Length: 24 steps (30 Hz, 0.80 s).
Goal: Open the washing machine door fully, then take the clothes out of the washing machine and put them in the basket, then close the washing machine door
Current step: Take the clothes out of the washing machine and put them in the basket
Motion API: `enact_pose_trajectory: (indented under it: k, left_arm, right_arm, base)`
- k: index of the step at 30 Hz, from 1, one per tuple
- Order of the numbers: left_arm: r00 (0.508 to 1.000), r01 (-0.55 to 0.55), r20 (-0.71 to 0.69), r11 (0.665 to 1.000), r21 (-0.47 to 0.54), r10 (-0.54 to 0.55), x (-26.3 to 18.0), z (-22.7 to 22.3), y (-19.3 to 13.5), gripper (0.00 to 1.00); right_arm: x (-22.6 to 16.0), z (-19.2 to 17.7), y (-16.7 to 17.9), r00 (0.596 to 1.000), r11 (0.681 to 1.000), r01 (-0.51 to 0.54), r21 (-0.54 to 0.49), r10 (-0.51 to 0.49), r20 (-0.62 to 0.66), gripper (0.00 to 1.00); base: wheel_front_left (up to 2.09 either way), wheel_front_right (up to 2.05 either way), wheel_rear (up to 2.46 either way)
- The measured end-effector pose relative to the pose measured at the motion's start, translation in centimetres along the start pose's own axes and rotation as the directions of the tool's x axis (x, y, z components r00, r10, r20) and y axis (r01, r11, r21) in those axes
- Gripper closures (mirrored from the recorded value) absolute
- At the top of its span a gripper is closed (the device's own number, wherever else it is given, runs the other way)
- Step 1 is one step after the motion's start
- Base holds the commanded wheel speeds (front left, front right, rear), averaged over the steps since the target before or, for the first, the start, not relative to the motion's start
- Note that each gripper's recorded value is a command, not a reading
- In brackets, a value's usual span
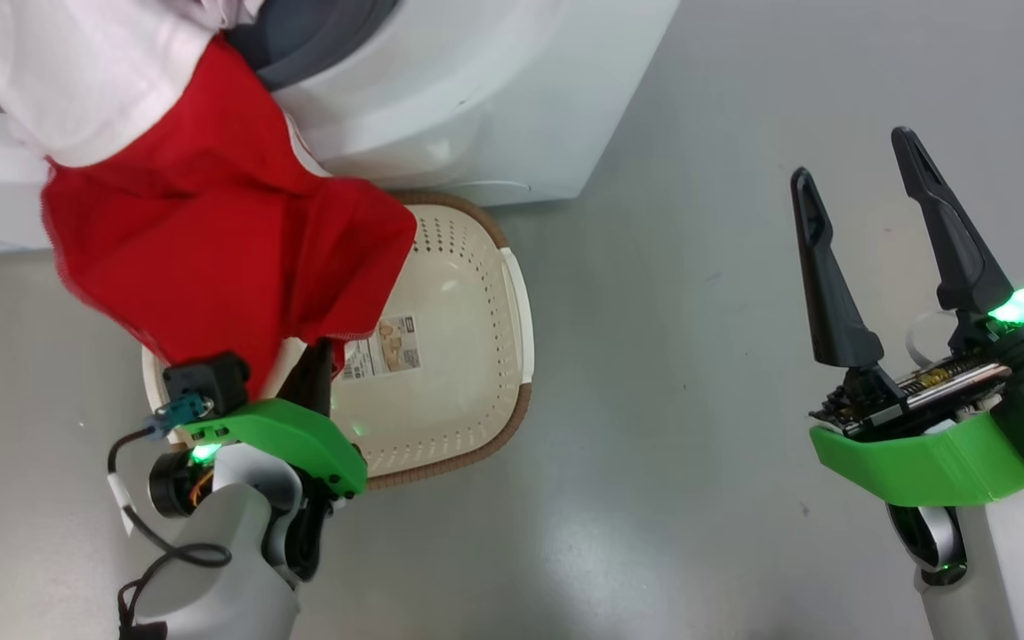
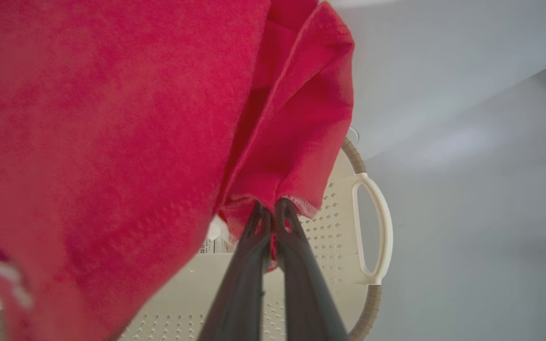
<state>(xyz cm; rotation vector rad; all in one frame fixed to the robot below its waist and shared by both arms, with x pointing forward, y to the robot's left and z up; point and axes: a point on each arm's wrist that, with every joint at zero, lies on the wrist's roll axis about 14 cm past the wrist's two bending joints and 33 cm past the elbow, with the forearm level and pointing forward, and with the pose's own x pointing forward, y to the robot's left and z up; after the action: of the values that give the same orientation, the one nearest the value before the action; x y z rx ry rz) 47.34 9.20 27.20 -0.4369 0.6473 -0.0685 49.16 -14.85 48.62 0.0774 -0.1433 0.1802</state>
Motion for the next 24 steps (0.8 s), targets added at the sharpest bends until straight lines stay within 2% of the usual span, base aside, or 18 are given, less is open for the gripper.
enact_pose_trajectory:
  k: [12, 24]
  left_arm:
    - [0.971, -0.079, -0.230, 0.997, -0.020, 0.072, 1.2, -5.6, 2.1, 1.00]
    - [0.933, -0.113, -0.344, 0.994, 0.003, 0.107, 1.7, -9.0, 2.2, 1.00]
  right_arm:
    - [1.0, -1.6, -0.2, 1.000, 1.000, -0.008, 0.002, 0.008, -0.019, 0.00]
    - [0.5, -2.6, -1.0, 0.999, 1.000, 0.015, -0.006, -0.015, -0.050, 0.00]
  base:
    - [0.00, 0.00, 0.00]
    - [0.00, 0.00, 0.00]
